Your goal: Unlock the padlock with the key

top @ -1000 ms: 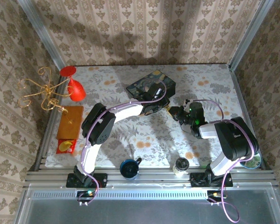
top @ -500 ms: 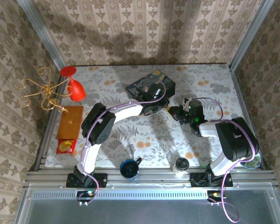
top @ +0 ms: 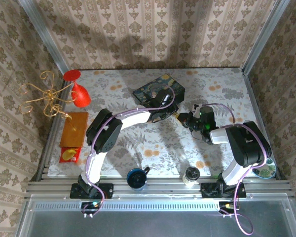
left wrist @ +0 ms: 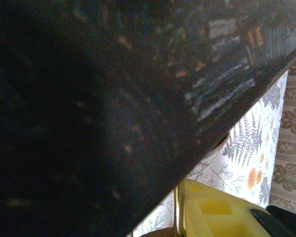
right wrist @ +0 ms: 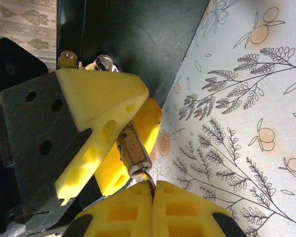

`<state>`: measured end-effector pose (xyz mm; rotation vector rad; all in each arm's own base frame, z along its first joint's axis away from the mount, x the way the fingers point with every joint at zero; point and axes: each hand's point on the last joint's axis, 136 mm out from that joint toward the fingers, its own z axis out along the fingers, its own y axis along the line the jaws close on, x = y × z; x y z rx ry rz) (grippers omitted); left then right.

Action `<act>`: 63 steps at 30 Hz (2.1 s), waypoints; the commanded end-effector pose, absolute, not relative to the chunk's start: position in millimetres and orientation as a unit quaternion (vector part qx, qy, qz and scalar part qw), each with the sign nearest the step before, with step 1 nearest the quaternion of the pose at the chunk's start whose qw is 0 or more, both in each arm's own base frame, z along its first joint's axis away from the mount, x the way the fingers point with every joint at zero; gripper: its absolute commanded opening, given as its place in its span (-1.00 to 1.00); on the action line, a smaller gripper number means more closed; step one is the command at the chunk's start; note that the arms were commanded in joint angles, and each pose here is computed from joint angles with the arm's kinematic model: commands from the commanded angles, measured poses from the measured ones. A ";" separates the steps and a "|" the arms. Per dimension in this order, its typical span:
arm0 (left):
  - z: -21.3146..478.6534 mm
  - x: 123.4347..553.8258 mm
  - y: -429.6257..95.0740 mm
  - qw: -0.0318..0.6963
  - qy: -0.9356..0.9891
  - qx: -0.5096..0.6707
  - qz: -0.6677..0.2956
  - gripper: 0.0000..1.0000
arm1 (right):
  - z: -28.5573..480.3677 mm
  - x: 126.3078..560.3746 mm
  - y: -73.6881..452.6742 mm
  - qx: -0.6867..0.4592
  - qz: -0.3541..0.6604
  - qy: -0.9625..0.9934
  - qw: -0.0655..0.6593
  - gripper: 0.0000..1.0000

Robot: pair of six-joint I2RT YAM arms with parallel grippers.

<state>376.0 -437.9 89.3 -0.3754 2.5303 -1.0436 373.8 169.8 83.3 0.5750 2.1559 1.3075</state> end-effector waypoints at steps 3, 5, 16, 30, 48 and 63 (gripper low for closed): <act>116.3 363.7 -455.7 0.183 0.885 -0.110 -0.414 -0.84 | 109.9 390.2 172.0 0.182 0.508 0.782 0.312 -1.00; 116.2 362.8 -456.2 0.182 0.885 -0.110 -0.414 -0.84 | 110.2 391.4 172.0 0.181 0.508 0.782 0.312 -1.00; 115.4 358.0 -454.0 0.179 0.886 -0.106 -0.415 -0.85 | 127.7 396.3 178.1 0.128 0.532 0.777 0.311 -1.00; 113.1 352.9 -453.4 0.169 0.889 -0.101 -0.414 -0.97 | 142.9 392.2 174.9 0.047 0.488 0.804 0.337 -1.00; 114.4 344.4 -453.9 0.151 0.889 -0.098 -0.420 -1.00 | 147.3 417.8 169.6 0.078 0.523 0.777 0.341 -1.00; 114.3 360.5 -442.9 0.167 0.882 -0.131 -0.420 -1.00 | 125.2 391.6 155.8 0.090 0.461 0.821 0.324 -0.50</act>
